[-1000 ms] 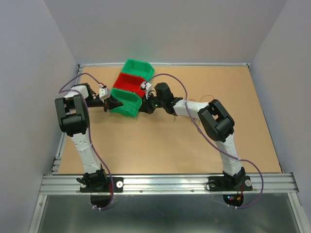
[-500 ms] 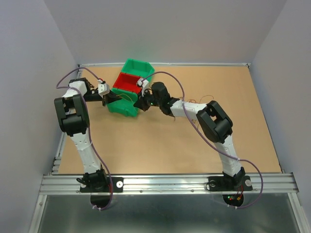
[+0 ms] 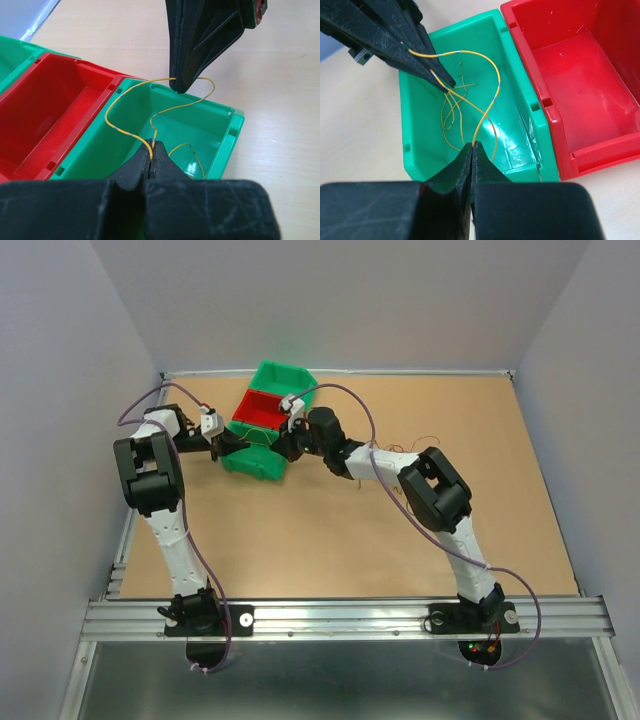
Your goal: Untangle the cables
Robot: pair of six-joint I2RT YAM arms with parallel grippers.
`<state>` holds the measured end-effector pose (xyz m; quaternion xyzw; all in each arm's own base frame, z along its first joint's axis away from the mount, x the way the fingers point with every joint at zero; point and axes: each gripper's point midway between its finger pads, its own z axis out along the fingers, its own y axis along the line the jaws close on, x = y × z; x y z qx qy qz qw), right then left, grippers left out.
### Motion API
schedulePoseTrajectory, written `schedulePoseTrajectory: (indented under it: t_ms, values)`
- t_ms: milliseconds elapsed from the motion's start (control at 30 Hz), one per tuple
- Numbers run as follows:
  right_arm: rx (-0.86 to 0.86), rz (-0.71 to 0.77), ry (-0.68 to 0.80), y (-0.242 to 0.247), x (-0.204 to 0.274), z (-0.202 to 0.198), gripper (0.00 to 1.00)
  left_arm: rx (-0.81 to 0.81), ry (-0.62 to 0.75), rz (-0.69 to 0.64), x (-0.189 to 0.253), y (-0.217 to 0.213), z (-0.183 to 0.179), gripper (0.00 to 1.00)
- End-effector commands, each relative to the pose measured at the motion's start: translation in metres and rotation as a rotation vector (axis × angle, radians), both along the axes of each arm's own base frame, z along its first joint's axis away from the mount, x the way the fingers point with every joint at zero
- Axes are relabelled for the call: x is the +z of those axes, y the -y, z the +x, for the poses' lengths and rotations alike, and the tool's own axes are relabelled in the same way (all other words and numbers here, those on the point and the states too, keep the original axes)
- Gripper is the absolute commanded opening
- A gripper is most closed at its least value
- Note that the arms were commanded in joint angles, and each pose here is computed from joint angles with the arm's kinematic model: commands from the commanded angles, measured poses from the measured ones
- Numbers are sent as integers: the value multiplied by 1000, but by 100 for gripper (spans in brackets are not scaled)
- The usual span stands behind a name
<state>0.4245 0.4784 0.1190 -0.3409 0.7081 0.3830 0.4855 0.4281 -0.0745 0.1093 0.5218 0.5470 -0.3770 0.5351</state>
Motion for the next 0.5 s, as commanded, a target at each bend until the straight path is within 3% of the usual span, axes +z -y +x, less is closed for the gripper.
schedulePoseTrajectory:
  t_ms: [0,467]
  values:
    - [-8,93,94,-19,42,13,1,9,166,-47,30,1,1,0]
    - [-20,74,58,-35,17,22,1,37,72,-28,42,-11,8,0]
